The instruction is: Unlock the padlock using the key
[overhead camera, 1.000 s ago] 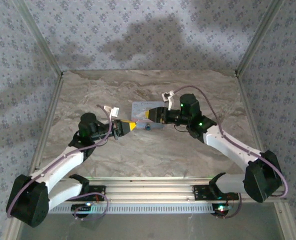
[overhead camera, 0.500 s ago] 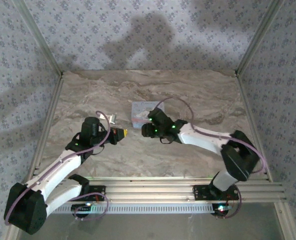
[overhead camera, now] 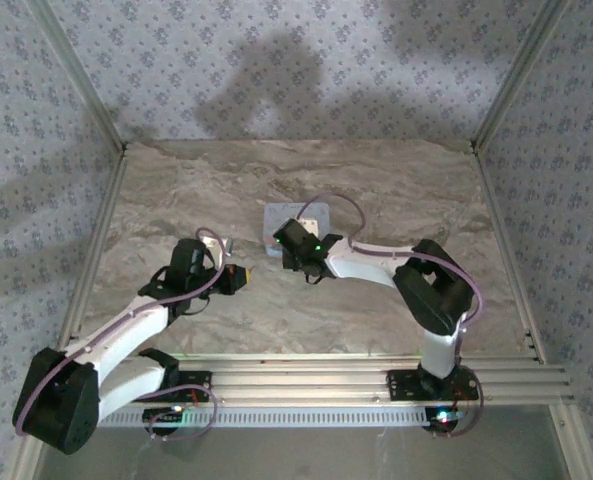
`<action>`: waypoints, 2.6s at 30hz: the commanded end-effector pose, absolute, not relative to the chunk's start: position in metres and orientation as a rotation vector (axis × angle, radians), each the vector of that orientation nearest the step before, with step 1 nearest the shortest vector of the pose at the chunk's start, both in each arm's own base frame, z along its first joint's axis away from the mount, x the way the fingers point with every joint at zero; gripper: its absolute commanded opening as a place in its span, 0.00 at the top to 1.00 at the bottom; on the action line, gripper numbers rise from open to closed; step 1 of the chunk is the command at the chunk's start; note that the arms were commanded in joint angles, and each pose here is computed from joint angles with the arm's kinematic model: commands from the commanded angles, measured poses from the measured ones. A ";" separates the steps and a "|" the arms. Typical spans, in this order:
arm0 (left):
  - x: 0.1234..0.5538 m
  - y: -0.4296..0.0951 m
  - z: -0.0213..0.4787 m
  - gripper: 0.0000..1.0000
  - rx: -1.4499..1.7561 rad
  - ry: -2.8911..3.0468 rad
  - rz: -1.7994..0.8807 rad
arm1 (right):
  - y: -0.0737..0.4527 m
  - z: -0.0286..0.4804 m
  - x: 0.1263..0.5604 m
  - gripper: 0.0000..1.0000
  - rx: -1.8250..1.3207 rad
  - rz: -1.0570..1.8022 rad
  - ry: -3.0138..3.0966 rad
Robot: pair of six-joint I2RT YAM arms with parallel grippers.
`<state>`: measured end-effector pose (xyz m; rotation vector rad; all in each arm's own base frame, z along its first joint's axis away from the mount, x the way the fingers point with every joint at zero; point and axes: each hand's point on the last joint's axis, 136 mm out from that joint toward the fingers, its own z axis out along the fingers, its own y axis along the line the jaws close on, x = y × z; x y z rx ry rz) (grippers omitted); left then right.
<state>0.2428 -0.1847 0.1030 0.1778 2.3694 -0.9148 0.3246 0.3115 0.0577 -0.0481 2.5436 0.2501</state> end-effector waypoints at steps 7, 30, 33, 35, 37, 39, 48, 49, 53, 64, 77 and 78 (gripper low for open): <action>0.242 -0.188 0.100 1.00 0.231 2.355 -0.939 | 0.317 0.047 0.341 0.54 -0.022 0.133 2.520; 0.235 -0.192 0.098 1.00 0.293 2.344 -0.975 | 0.312 0.036 0.364 0.78 0.028 0.060 2.516; 0.233 -0.191 0.098 1.00 0.306 2.344 -0.970 | 0.313 0.044 0.364 0.91 0.010 0.086 2.518; 0.232 -0.192 0.098 1.00 0.320 2.340 -0.972 | 0.313 0.051 0.363 0.96 -0.005 0.106 2.525; 0.232 -0.193 0.100 1.00 0.335 2.328 -0.982 | 0.315 0.056 0.359 1.00 -0.016 0.147 2.548; 0.232 -0.195 0.103 1.00 0.347 2.315 -0.993 | 0.316 0.058 0.355 1.00 -0.029 0.188 2.579; 0.236 -0.203 0.110 1.00 0.391 2.273 -1.034 | 0.321 0.079 0.329 1.00 -0.080 0.369 2.696; 0.236 -0.205 0.111 1.00 0.398 2.266 -1.049 | 0.322 0.080 0.327 1.00 -0.077 0.399 2.712; 0.234 -0.216 0.117 1.00 0.457 2.214 -1.123 | 0.328 0.085 0.319 1.00 -0.058 0.536 2.767; 0.243 -0.235 0.112 1.00 0.530 2.138 -1.175 | 0.348 0.116 0.305 1.00 -0.058 0.986 2.798; 0.255 -0.243 0.113 1.00 0.557 2.036 -1.199 | 0.337 0.165 0.295 1.00 -0.070 1.241 2.729; 0.256 -0.244 0.114 1.00 0.561 2.027 -1.198 | 0.336 0.167 0.295 1.00 -0.067 1.254 2.729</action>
